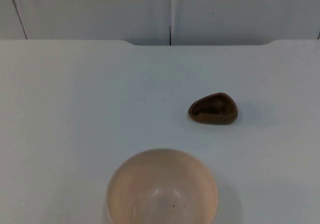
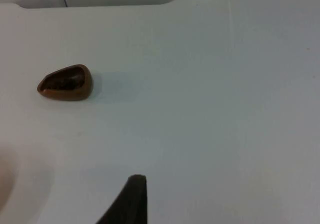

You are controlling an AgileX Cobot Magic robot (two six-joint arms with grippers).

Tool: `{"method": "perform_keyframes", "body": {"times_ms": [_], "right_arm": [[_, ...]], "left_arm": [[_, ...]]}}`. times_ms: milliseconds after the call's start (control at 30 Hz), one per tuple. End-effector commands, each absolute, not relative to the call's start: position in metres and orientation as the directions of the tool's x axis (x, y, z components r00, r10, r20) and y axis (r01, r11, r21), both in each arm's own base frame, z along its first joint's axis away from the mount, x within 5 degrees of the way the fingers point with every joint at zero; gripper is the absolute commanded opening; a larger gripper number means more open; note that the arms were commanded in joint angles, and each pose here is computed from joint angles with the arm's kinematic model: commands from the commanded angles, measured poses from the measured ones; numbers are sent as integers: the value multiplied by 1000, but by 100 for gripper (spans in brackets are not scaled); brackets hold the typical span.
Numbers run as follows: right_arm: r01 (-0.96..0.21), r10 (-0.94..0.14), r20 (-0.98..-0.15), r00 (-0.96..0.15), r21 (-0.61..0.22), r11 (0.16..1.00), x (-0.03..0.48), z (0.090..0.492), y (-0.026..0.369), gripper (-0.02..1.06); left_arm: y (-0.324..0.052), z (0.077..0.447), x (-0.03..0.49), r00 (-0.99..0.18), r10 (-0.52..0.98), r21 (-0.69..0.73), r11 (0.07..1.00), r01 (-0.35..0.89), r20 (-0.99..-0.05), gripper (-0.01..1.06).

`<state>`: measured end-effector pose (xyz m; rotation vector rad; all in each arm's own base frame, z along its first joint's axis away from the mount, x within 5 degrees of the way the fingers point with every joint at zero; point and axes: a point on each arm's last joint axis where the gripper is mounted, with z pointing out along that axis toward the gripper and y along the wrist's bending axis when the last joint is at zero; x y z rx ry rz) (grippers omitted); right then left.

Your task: Pick up the bowl with the left hand and pour the coffee beans from the cup into the bowl with the right hand.

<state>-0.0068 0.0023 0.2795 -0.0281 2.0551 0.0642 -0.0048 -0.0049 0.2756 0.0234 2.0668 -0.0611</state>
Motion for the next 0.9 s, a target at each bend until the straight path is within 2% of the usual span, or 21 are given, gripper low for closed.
{"method": "perform_keyframes", "body": {"times_ms": [0,133,533,867], "right_arm": [[-46,5,-889,-457,30,998,-8,280,2,105],[-46,5,-889,-457,30,998,-8,280,2,105],[-46,5,-889,-457,30,998,-8,280,2,105],[-46,5,-889,-457,30,998,-8,280,2,105]], "left_arm": [[-6,279,-6,-454,-20,-45,998,45,-891,105],[-8,290,-10,-415,-37,-70,996,63,-909,105],[-15,340,7,-421,-83,-142,984,110,-903,105],[-16,366,15,-415,-90,-151,981,118,-905,105]]}}
